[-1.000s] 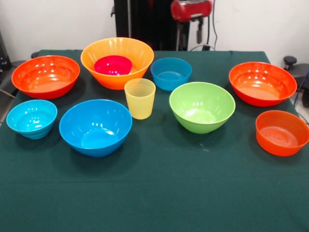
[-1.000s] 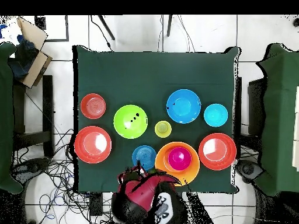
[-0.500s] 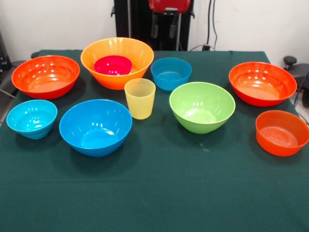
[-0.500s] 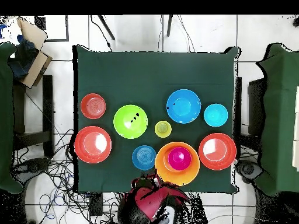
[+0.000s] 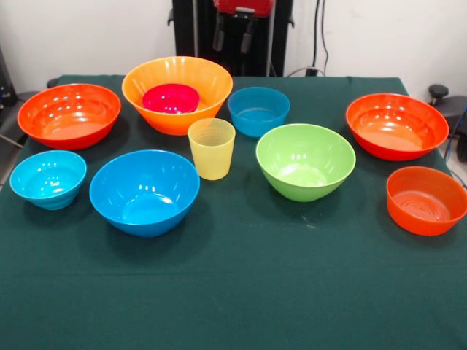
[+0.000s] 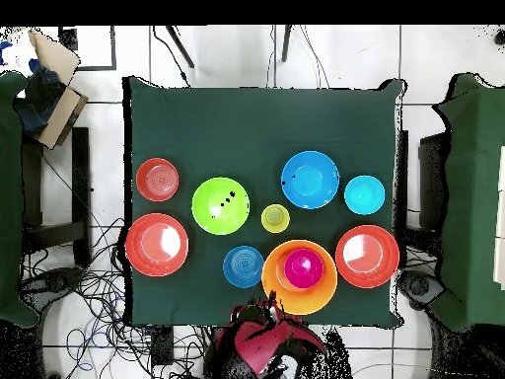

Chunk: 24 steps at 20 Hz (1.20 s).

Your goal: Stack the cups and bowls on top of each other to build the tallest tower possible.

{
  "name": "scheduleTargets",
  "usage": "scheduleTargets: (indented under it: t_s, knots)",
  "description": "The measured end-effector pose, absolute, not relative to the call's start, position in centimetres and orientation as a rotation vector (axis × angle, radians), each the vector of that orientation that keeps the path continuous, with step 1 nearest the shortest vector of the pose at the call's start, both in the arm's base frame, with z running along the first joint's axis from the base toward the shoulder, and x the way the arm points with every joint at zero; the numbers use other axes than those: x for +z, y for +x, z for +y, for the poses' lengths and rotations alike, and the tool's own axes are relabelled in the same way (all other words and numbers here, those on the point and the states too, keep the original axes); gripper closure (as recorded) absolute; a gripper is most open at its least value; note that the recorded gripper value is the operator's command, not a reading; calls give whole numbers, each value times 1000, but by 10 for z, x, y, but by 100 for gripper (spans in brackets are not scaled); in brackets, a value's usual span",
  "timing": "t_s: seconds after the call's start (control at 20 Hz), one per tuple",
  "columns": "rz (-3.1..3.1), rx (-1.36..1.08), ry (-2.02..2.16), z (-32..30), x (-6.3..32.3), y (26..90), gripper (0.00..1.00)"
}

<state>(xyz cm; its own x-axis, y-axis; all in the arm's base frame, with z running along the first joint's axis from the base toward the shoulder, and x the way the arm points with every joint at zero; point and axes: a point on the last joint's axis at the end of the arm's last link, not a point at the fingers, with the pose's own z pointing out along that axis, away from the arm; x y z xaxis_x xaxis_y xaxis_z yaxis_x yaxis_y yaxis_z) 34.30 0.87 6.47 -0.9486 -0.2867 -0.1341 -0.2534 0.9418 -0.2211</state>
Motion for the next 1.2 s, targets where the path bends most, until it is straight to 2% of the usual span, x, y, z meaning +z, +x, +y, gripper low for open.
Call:
scheduleTargets:
  t_s: [0.85,1.2]
  knots:
    - [2965,-294,-405,1,48,339,0]
    - [2889,-178,-366,16,62,362,0]
